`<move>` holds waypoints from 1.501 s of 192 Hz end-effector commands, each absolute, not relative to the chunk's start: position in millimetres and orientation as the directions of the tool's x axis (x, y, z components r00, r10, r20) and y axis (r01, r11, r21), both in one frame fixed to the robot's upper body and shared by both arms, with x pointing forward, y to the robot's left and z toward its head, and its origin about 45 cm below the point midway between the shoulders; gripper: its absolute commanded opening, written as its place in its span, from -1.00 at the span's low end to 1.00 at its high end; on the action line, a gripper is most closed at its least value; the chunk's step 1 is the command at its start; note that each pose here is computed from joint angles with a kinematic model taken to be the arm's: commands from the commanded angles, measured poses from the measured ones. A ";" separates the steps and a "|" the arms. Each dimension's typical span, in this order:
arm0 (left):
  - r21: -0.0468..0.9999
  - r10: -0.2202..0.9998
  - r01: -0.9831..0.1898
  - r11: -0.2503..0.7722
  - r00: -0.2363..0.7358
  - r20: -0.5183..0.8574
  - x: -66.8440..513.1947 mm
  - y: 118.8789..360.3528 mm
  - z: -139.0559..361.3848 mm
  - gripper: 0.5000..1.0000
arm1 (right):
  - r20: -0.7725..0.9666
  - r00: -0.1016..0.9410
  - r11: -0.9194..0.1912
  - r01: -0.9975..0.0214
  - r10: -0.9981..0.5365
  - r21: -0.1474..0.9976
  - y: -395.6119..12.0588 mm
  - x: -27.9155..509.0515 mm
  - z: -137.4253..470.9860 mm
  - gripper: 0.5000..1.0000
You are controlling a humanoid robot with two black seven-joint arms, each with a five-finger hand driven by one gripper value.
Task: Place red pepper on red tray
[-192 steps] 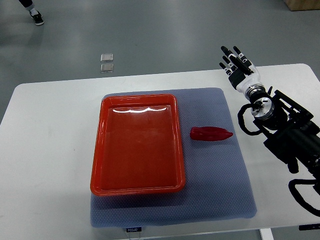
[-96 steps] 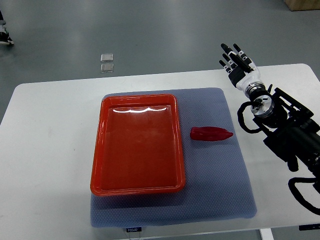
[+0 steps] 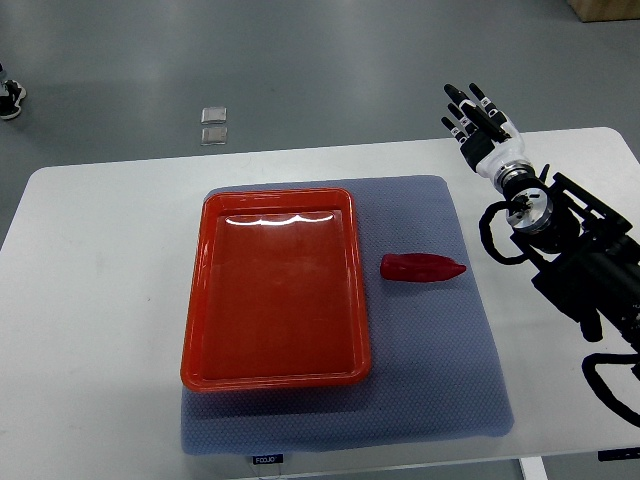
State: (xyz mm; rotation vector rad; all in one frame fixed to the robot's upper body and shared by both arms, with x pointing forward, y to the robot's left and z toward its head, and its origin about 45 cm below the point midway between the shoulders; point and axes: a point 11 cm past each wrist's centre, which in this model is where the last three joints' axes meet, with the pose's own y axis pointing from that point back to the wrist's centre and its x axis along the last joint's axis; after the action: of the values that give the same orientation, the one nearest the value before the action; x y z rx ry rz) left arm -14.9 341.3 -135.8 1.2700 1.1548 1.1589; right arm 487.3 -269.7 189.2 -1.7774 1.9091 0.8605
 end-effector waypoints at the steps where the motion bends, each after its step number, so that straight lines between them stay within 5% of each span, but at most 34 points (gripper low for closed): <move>1: 1.000 0.997 0.015 -0.020 0.077 0.018 -14.9 341.3 -135.8 1.00 | -0.658 -0.114 0.005 -0.986 -0.745 0.165 -270.4 487.8 191.5 0.68; 35: 1.000 0.997 0.015 -0.020 0.077 0.018 -14.9 341.3 -135.8 1.00 | -0.642 -0.067 -0.020 -0.992 -0.764 0.128 -268.7 492.1 207.2 0.68; 75: 1.000 0.997 0.015 -0.020 0.077 0.018 -14.9 341.3 -135.8 1.00 | -0.414 0.056 -0.078 -0.996 -0.909 0.034 -289.7 515.6 279.6 0.67; 136: 1.000 0.997 0.015 -0.020 0.077 0.018 -14.9 341.3 -135.8 1.00 | 0.153 0.310 -0.297 -0.950 -0.938 0.098 -272.7 514.8 341.0 0.67; 188: 1.000 0.997 0.015 -0.020 0.077 0.018 -14.9 341.3 -135.8 1.00 | 0.662 0.417 -0.402 -0.896 -0.623 0.187 -244.0 518.7 376.8 0.67; 231: 1.000 0.997 0.015 -0.020 0.077 0.018 -14.9 341.3 -135.8 1.00 | 0.697 0.601 -0.515 -0.770 -0.391 0.375 -215.6 499.4 354.7 0.68; 256: 1.000 0.997 0.015 -0.020 0.077 0.018 -14.9 341.3 -135.8 1.00 | 0.704 0.693 -0.523 -0.663 -0.156 0.536 -198.4 470.4 315.4 0.68; 288: 1.000 0.997 0.015 -0.020 0.077 0.018 -14.9 341.3 -135.8 1.00 | 0.654 0.754 -0.466 -0.598 -0.054 0.652 -192.5 447.7 271.2 0.67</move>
State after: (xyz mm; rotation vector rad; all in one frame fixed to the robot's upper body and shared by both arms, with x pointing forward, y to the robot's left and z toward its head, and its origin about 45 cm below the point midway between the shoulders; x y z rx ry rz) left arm -15.0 341.3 -135.8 1.2703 1.1547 1.1586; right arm 460.3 -196.2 298.4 -3.6828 1.0232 -1.3339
